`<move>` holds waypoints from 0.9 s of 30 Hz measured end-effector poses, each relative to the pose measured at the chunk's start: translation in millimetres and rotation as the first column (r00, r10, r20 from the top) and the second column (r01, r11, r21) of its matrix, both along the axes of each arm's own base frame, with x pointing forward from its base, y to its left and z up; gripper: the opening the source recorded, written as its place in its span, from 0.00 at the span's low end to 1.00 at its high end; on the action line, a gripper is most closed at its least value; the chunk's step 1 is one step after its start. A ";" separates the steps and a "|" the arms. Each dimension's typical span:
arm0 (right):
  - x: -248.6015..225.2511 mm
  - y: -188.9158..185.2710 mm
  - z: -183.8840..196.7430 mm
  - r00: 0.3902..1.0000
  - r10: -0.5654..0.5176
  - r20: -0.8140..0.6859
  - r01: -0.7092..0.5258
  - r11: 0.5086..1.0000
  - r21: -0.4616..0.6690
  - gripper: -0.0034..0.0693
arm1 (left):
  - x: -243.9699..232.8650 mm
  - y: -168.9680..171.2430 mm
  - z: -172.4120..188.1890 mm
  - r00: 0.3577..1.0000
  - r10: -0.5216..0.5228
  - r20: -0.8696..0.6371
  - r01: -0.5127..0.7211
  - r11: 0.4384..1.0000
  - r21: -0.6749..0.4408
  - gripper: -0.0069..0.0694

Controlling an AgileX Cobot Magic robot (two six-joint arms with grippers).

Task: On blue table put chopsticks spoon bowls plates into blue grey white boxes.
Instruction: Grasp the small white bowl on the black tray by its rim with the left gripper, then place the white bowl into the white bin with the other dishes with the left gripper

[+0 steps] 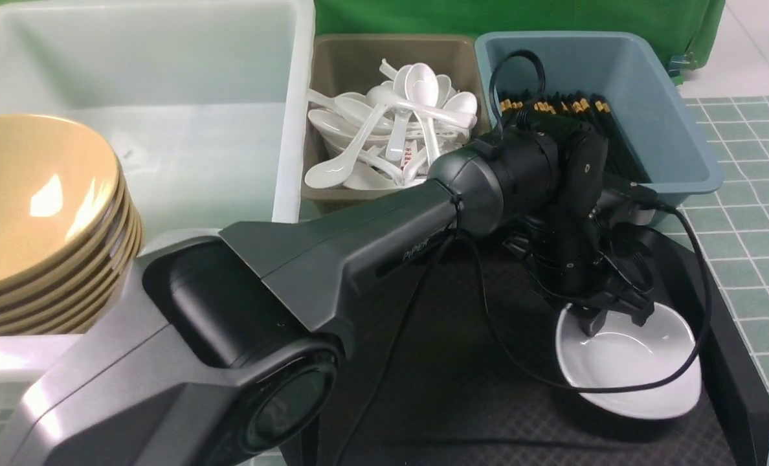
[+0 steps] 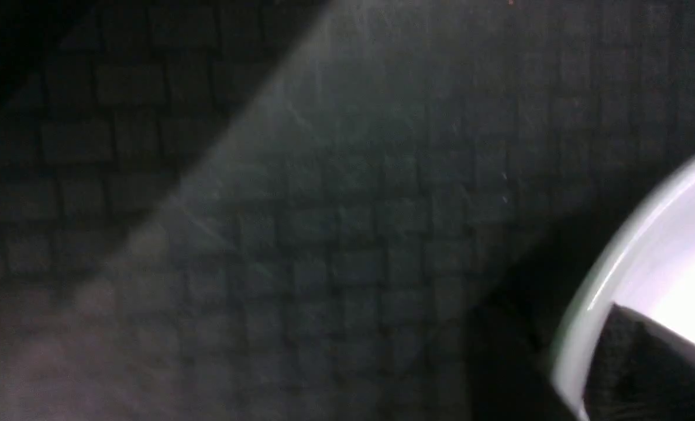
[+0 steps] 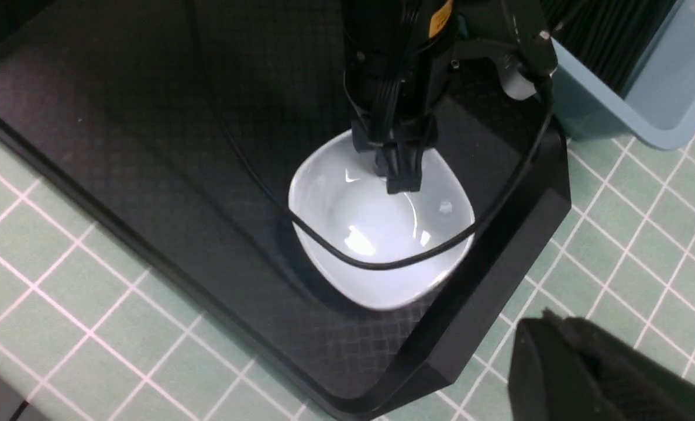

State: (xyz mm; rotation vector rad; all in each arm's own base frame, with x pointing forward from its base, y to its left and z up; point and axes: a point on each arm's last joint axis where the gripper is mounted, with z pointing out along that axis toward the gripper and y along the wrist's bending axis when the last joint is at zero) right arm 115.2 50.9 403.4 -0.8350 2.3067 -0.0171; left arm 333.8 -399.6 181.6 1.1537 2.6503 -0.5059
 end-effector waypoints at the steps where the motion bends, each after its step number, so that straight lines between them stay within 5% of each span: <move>1: 1.4 1.8 -1.0 1.000 0.010 -0.010 -0.010 1.000 0.001 0.11 | -0.6 1.3 9.0 1.000 -0.002 0.006 0.002 1.000 -0.008 0.18; 8: 16.3 21.1 12.3 0.992 0.118 -0.035 -0.116 0.992 0.050 0.11 | 1.1 40.8 95.3 0.988 0.010 0.151 -0.013 1.000 0.014 0.10; 11: 29.3 39.7 29.8 0.975 0.222 -0.022 -0.218 0.969 0.114 0.11 | 3.5 91.9 169.8 0.951 0.097 0.292 -0.090 0.995 -0.036 0.10; 16: 42.9 71.8 45.5 0.937 0.349 0.008 -0.347 0.926 0.149 0.11 | -14.2 169.9 231.8 0.905 0.227 0.360 -0.206 0.974 -0.095 0.10; 23: 48.9 152.6 47.7 0.812 0.583 0.018 -0.582 0.808 0.093 0.11 | -57.2 293.6 228.9 0.844 0.435 0.314 -0.454 0.891 -0.014 0.10; 27: 51.7 184.1 40.6 0.788 0.615 0.005 -0.615 0.788 0.023 0.11 | -71.8 340.0 216.1 0.795 0.511 0.327 -0.551 0.834 0.034 0.10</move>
